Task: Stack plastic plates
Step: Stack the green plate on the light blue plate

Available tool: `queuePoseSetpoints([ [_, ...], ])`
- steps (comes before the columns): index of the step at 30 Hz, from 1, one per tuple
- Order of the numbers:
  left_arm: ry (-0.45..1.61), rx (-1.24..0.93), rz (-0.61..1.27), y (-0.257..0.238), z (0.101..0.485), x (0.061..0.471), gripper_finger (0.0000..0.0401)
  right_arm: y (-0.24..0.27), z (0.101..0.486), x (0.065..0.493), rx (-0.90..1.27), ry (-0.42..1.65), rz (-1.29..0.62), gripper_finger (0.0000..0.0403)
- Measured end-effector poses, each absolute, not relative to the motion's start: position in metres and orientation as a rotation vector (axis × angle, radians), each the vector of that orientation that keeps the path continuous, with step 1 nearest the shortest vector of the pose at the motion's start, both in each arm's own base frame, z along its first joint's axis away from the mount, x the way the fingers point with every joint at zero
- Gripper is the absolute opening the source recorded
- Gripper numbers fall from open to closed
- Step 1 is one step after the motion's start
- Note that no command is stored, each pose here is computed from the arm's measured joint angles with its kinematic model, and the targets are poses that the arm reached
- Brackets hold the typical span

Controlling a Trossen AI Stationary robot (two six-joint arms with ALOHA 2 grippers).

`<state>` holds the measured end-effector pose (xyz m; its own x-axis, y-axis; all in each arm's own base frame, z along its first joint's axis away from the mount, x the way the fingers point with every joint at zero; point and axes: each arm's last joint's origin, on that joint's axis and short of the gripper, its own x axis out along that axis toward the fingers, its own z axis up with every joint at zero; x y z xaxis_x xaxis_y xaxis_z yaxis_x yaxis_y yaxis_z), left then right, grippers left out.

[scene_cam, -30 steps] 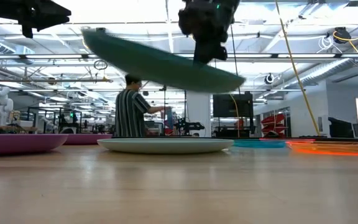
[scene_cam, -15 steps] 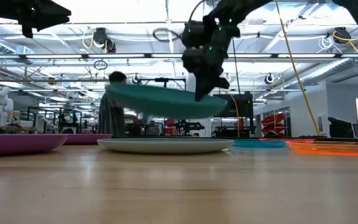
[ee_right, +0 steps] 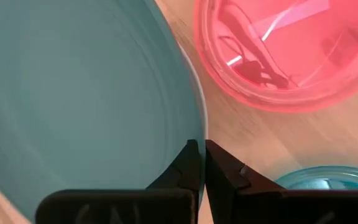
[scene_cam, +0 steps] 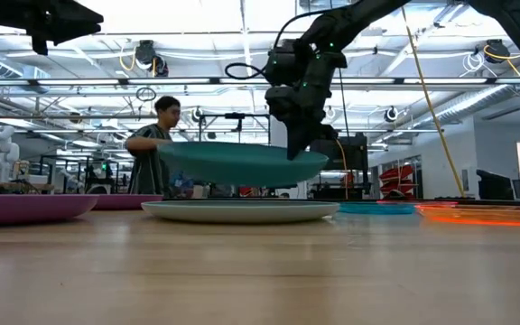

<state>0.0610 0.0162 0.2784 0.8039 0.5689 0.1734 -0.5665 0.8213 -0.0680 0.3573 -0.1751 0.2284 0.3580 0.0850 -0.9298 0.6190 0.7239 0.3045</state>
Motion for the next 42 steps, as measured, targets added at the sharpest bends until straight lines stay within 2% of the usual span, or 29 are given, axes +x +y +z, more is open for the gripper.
queuePoseSetpoints([
  [5, -0.189, -0.013, 0.608, 0.016, 0.278, 0.061, 0.0138, -0.171, 0.216, 0.36, 0.741, 1.233, -0.395, 0.0004],
  [24, -0.189, -0.018, 0.607, 0.016, 0.278, 0.061, 0.0138, -0.169, 0.209, 0.36, 0.757, 1.218, -0.414, 0.0007],
  [42, -0.19, -0.024, 0.607, 0.016, 0.278, 0.061, 0.0138, -0.166, 0.208, 0.361, 0.773, 1.221, -0.423, 0.0114],
])
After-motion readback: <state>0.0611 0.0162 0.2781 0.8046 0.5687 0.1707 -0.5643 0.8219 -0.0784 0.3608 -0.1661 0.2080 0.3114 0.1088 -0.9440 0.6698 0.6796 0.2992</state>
